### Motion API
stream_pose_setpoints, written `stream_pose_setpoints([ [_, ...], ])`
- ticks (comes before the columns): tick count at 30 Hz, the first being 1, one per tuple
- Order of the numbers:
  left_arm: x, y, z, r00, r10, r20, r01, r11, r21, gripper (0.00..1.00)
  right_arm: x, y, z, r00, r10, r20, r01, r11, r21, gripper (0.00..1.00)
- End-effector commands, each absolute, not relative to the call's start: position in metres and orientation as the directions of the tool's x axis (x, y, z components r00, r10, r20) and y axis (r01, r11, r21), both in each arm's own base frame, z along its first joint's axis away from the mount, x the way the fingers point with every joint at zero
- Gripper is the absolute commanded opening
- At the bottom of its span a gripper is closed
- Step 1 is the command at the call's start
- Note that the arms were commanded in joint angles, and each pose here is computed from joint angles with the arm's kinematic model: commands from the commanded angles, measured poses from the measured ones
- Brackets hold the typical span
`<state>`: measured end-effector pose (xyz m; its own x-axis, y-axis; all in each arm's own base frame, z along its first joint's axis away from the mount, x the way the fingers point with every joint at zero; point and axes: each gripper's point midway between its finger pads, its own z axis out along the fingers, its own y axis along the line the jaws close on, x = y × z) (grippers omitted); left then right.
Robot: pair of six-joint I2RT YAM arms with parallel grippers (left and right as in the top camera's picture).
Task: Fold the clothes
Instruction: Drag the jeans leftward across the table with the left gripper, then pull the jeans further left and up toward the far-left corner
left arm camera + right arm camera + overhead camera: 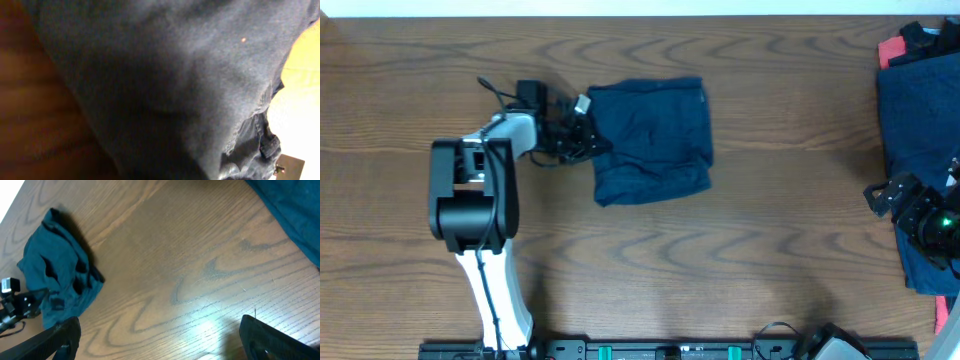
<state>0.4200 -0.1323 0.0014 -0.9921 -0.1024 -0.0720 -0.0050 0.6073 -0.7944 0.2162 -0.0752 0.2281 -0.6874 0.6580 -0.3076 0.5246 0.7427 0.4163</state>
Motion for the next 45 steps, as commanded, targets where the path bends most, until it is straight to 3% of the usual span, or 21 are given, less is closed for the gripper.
stream_pose_setpoints([
  [1, 0.420, -0.101, -0.015, -0.988, -0.014, -0.153, 0.091, 0.747, -0.659, 0.06, 0.217, -0.076, 0.232, -0.687, 0.650, -0.326, 0.513, 0.751, 0.416, 0.99],
  [5, 0.417, -0.079, -0.022, -0.989, 0.048, -0.142, 0.118, 0.836, -0.536, 0.07, 0.217, -0.076, 0.232, -0.687, 0.650, -0.325, 0.513, 0.751, 0.416, 0.99],
  [11, 0.434, -0.074, -0.010, -0.982, 0.049, -0.181, 0.136, 0.852, -0.505, 0.07, 0.217, -0.076, 0.232, -0.689, 0.649, -0.322, 0.513, 0.751, 0.415, 0.99],
  [16, 0.439, -0.050, -0.005, -0.985, 0.055, -0.163, 0.113, 0.921, -0.372, 0.17, 0.215, -0.078, 0.231, -0.690, 0.649, -0.322, 0.522, 0.753, 0.400, 0.99],
  [20, 0.444, -0.033, 0.015, -0.982, 0.059, -0.179, 0.107, 0.956, -0.272, 0.17, 0.215, -0.079, 0.230, -0.689, 0.649, -0.323, 0.525, 0.754, 0.396, 0.99],
  [23, 0.450, -0.028, 0.043, -0.972, 0.060, -0.229, 0.114, 0.966, -0.233, 0.41, 0.215, -0.079, 0.230, -0.689, 0.649, -0.323, 0.524, 0.754, 0.396, 0.99],
  [27, 0.455, -0.027, 0.094, -0.938, 0.061, -0.342, 0.141, 0.967, -0.214, 0.98, 0.215, -0.079, 0.231, -0.688, 0.648, -0.327, 0.523, 0.755, 0.395, 0.99],
  [34, 0.437, -0.032, 0.196, -0.852, 0.050, -0.522, 0.171, 0.967, -0.187, 0.98, 0.216, -0.080, 0.230, -0.688, 0.648, -0.327, 0.523, 0.755, 0.395, 0.99],
  [39, 0.421, -0.051, 0.226, -0.821, 0.088, -0.565, 0.224, 0.959, -0.175, 0.99, 0.216, -0.080, 0.230, -0.688, 0.648, -0.327, 0.523, 0.755, 0.395, 0.99],
  [40, 0.420, -0.056, 0.225, -0.820, 0.097, -0.564, 0.234, 0.956, -0.176, 0.89, 0.216, -0.080, 0.230, -0.688, 0.647, -0.327, 0.522, 0.755, 0.396, 0.99],
  [42, 0.419, -0.062, 0.217, -0.830, 0.110, -0.546, 0.244, 0.953, -0.179, 0.29, 0.216, -0.079, 0.230, -0.691, 0.646, -0.324, 0.521, 0.756, 0.396, 0.99],
  [43, 0.418, -0.064, 0.211, -0.839, 0.114, -0.532, 0.245, 0.952, -0.183, 0.09, 0.215, -0.078, 0.229, -0.693, 0.647, -0.319, 0.523, 0.755, 0.396, 0.99],
  [45, 0.416, -0.064, 0.195, -0.860, 0.115, -0.497, 0.238, 0.952, -0.191, 0.07, 0.213, -0.077, 0.228, -0.697, 0.646, -0.311, 0.523, 0.755, 0.395, 0.99],
])
